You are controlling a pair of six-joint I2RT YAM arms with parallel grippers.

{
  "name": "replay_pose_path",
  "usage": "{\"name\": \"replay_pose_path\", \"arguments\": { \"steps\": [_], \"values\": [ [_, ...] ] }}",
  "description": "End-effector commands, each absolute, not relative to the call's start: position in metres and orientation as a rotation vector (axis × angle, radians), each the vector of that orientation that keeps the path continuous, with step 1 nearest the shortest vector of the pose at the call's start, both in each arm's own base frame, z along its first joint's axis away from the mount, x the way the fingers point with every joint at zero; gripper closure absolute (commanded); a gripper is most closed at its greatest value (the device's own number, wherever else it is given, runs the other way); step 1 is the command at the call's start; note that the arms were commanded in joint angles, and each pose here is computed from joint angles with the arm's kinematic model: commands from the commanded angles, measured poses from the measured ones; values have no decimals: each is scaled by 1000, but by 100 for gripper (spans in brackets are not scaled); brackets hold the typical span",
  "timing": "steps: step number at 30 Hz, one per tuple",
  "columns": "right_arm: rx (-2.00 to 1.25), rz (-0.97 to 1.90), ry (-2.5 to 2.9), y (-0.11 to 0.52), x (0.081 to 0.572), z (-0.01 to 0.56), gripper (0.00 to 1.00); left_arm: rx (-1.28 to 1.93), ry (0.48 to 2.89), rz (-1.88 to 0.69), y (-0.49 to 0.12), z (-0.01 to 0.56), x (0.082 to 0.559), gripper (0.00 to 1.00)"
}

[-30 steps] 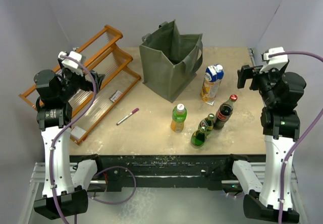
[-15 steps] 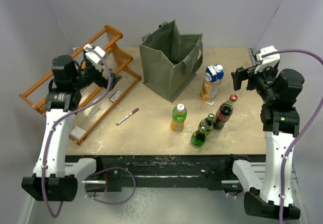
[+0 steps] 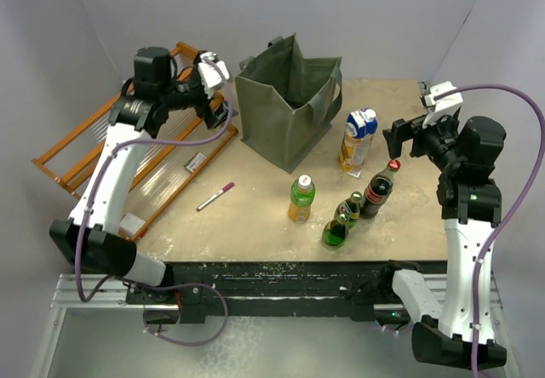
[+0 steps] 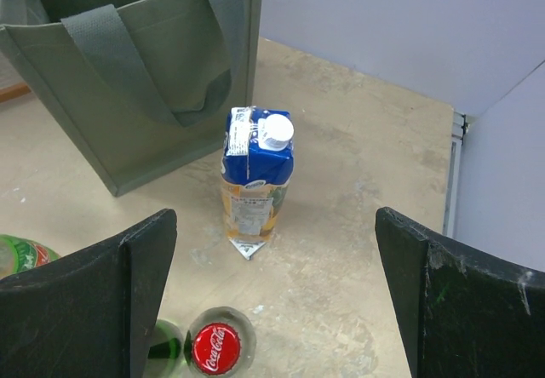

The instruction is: Place the beverage into the canvas bag

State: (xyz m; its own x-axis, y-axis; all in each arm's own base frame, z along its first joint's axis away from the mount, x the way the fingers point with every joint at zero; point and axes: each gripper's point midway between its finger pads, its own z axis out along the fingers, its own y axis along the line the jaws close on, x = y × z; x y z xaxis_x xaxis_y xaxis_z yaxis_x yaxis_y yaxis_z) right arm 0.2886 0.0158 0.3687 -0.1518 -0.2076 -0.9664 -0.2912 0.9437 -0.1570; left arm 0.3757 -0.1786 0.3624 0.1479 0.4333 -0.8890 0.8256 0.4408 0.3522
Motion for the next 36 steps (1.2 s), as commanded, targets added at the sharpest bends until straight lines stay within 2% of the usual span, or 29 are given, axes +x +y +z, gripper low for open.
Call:
{"name": "replay_pose_path", "arguments": {
  "steps": [1,9,15,22,27,34,36],
  "values": [
    [-408,80,1685,21,285,378,0,1344,1328,-400,-210,376,385,0],
    [-401,70,1677,20,280,374,0,1504,1251,-398,-260,359,411,13],
    [-391,53,1677,18,276,370,0,1580,1222,-410,-285,348,424,14],
    [-391,52,1677,19,271,363,0,1660,1265,-398,-294,322,439,20],
    [-396,59,1675,20,271,362,0,1709,1330,-388,-292,303,441,37],
    [-409,74,1694,21,276,361,0,1726,1391,-410,-283,302,415,66],
    [-412,77,1694,21,277,362,0,1729,1411,-432,-280,304,403,69]
  ]
}}
